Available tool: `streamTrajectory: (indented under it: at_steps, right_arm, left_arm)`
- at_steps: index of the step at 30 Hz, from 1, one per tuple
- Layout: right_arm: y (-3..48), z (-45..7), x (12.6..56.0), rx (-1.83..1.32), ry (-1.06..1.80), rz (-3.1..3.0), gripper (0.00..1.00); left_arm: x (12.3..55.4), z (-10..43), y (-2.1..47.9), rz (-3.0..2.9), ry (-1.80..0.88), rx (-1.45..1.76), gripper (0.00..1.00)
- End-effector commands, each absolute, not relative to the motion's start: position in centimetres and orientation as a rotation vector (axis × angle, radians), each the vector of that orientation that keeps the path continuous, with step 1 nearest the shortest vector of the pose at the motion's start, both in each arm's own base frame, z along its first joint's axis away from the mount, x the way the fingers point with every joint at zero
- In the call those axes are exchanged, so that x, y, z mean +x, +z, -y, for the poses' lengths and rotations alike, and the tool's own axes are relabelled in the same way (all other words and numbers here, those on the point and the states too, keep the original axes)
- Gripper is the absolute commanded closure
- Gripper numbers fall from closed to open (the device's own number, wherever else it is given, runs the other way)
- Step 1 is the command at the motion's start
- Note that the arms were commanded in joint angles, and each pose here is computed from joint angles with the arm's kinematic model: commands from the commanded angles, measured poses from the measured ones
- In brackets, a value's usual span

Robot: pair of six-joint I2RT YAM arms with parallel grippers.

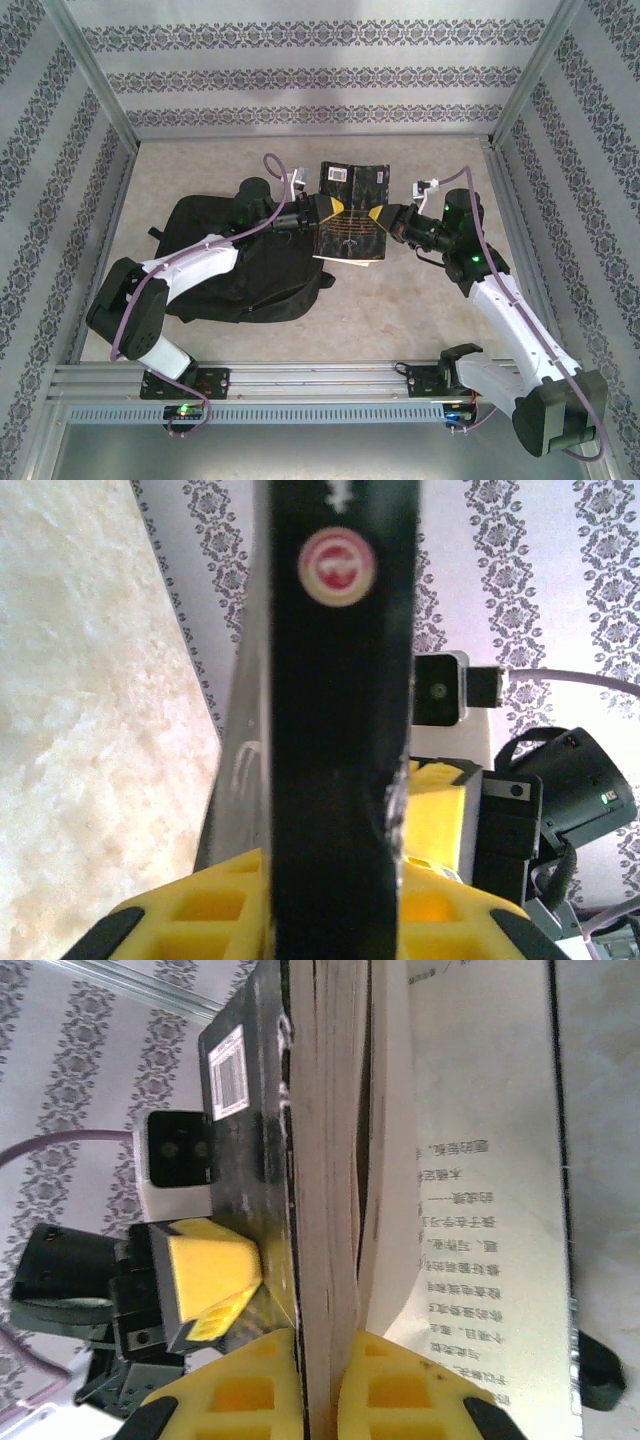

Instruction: Pack the student bag

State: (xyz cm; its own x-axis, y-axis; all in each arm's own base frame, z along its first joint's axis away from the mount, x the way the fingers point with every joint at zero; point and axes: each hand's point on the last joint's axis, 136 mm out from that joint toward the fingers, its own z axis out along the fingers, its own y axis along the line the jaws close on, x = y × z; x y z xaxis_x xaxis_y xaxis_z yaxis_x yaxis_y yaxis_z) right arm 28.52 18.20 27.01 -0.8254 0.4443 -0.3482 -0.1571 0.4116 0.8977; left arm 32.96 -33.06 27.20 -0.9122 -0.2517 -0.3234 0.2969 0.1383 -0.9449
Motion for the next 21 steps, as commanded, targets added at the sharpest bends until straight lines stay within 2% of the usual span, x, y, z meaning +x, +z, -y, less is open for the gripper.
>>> streamTrajectory:
  at_steps: [1,4,5,8,10,15,21]
  right_arm:
    - [26.5,-17.7,28.5,0.217,1.339,-2.169,0.80]
    - [25.6,-17.3,28.6,0.257,1.293,-2.192,0.42]
    - [25.1,-17.0,28.7,0.289,1.267,-2.199,0.28]
    - [24.4,-17.2,28.4,0.337,1.263,-2.188,0.08]
    - [24.0,-17.9,28.0,0.367,1.307,-2.173,0.02]
    - [25.3,-20.3,27.4,0.432,1.570,-1.962,0.02]
    - [27.3,-21.3,27.3,0.498,1.687,-1.783,0.02]
  left_arm:
    - [32.1,32.6,30.9,-1.864,-1.871,0.148,0.88]
    - [32.3,32.2,31.5,-1.831,-1.852,0.125,1.00]
    - [32.5,31.9,31.8,-1.814,-1.842,0.109,1.00]
    - [32.9,31.1,32.9,-1.760,-1.803,0.054,1.00]
    - [33.2,30.5,33.8,-1.719,-1.779,0.019,1.00]
    - [34.2,28.1,35.8,-1.570,-1.702,-0.146,1.00]
    - [34.3,26.7,37.8,-1.471,-1.656,-0.237,1.00]
